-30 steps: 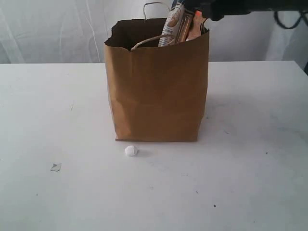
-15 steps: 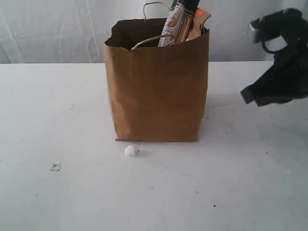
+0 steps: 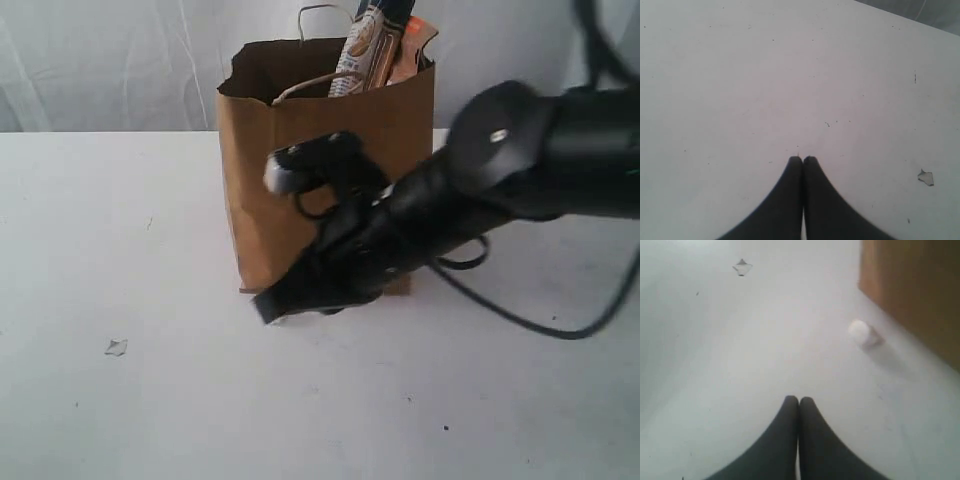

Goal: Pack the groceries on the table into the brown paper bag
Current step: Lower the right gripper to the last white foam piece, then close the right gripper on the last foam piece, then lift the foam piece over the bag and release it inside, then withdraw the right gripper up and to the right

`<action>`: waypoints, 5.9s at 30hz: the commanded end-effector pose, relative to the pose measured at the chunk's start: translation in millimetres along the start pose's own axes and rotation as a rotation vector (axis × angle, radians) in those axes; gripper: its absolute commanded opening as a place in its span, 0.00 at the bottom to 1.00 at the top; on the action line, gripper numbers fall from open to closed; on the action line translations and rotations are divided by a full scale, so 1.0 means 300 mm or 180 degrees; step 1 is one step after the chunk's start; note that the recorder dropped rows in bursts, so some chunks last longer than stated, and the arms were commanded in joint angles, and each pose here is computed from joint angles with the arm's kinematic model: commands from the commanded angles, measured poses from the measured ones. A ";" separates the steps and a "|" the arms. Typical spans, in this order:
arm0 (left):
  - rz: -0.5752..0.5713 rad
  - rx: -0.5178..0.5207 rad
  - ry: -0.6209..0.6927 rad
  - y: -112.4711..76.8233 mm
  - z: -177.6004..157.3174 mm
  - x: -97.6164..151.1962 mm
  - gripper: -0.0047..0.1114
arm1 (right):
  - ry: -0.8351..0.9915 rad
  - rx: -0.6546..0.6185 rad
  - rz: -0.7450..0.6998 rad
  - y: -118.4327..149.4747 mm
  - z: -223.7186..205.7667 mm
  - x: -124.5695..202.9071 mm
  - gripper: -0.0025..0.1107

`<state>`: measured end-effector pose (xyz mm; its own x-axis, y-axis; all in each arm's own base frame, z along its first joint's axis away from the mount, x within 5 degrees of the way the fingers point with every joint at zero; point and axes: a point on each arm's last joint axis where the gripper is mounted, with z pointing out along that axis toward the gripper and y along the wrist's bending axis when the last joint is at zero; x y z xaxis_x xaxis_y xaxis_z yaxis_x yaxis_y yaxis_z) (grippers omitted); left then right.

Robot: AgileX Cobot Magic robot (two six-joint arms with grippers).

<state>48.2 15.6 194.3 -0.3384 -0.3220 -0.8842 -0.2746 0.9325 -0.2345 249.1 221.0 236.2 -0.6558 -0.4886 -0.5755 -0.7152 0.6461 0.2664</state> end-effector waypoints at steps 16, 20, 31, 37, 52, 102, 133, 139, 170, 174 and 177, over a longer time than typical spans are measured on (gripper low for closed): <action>-0.0007 0.0004 -0.0002 0.001 0.001 0.004 0.04 | 0.0075 0.0250 -0.0436 0.002 0.346 -0.034 0.40; -0.0007 0.0004 -0.0002 0.001 0.001 0.004 0.04 | -0.0046 0.0327 -0.0417 -0.006 0.349 -0.044 0.54; -0.0007 0.0004 -0.0002 0.001 0.001 0.004 0.04 | -0.0244 0.0596 -0.0351 -0.060 0.441 -0.034 0.54; -0.0007 0.0004 -0.0002 0.001 0.001 0.004 0.04 | -0.0187 0.0611 -0.0314 -0.079 0.455 -0.022 0.50; -0.0007 0.0004 -0.0002 0.001 0.001 0.004 0.04 | 0.0291 0.0245 -0.0392 -0.040 0.357 -0.015 0.02; -0.0007 0.0004 -0.0002 0.001 0.001 0.004 0.04 | -0.2426 0.0974 -0.0912 -0.511 -0.357 -0.286 0.02; -0.0007 0.0004 -0.0002 0.001 0.001 0.004 0.04 | -0.2510 0.0308 -0.1151 -0.483 -0.301 -0.282 0.58; -0.0007 0.0004 -0.0002 0.001 0.001 0.004 0.04 | -0.2568 0.0166 -0.0430 -0.453 -0.391 -0.289 0.58; -0.0007 0.0004 -0.0002 0.001 0.001 0.004 0.04 | -0.2353 0.2678 0.0935 -0.175 -0.716 0.423 0.02; -0.0007 0.0004 -0.0002 0.001 0.001 0.004 0.04 | -0.3211 0.2481 0.1334 -0.146 -0.631 0.570 0.02; -0.0007 0.0004 -0.0002 0.001 0.001 0.004 0.04 | -0.3796 0.2478 0.1151 -0.120 -0.591 0.659 0.02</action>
<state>48.2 15.6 194.3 -0.3384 -0.3220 -0.8842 -0.2746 0.9325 -0.2345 118.1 -1.1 263.2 -0.1026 0.2257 -0.9688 0.0344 0.9741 0.2233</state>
